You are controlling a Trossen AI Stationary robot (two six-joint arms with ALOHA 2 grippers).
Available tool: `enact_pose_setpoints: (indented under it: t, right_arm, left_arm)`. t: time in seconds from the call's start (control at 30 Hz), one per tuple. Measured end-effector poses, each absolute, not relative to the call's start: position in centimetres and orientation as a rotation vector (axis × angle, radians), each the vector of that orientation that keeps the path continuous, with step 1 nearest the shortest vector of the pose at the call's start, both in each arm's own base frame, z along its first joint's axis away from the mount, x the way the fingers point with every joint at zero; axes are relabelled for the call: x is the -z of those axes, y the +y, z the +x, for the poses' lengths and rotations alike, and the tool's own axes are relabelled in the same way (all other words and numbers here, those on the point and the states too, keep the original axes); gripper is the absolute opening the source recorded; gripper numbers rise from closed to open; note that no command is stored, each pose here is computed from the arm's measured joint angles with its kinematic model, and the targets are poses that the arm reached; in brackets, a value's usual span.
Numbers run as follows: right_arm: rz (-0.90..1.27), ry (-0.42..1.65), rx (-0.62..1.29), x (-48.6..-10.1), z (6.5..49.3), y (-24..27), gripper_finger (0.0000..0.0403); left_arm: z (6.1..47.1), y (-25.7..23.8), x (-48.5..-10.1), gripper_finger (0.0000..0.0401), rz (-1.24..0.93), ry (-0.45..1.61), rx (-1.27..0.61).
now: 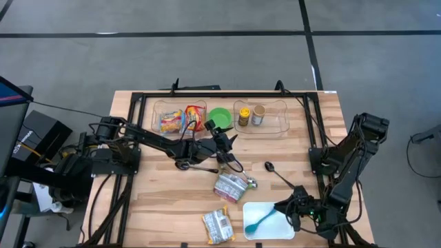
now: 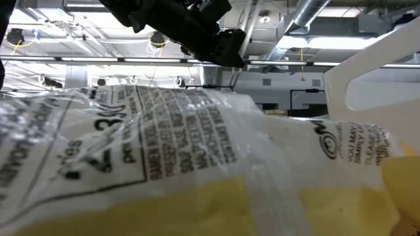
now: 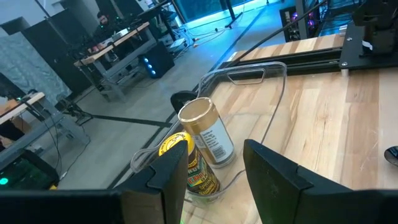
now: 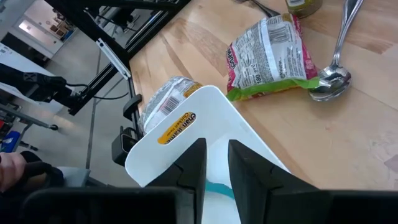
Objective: Pick & Place Food Item
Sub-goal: Put the blue serving spoon in the white bin, then put the transparent spice bottle in the right transparent bin
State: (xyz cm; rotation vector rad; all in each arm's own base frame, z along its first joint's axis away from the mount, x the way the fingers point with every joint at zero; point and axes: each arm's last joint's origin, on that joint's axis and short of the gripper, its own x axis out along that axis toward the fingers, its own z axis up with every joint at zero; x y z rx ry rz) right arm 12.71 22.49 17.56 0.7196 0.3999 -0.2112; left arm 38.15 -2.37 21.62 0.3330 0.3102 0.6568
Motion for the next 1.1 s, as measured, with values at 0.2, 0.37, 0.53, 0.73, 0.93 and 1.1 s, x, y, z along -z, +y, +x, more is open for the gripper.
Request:
enact_pose_setpoints:
  t: [0.2,0.37,0.53,0.73,0.93,1.1]
  right_arm:
    - [0.716,0.422,0.206,-17.5,12.7,22.5,0.0062]
    - [0.705,0.421,0.202,-17.8,12.7,22.3,0.0062]
    - [0.643,0.401,0.187,-19.0,13.1,21.6,0.0063]
    - [0.537,0.358,0.169,-21.5,13.8,19.8,0.0063]
    - [0.413,0.303,0.171,-24.2,14.5,17.3,0.0063]
    - [0.338,0.264,0.201,-25.7,15.0,15.4,0.0063]
  left_arm:
    - [38.2,-2.4,-21.6,0.0150,0.333,0.311,-0.657]
    - [38.2,-2.4,-21.7,0.0150,0.329,0.301,-0.658]
    - [38.2,-2.4,-21.9,0.0150,0.320,0.284,-0.660]
    - [38.2,-2.4,-21.9,0.0150,0.335,0.289,-0.658]
    - [38.2,-2.4,-21.9,0.0150,0.398,0.312,-0.651]
    - [38.2,-2.4,-21.8,0.0150,0.404,0.315,-0.650]
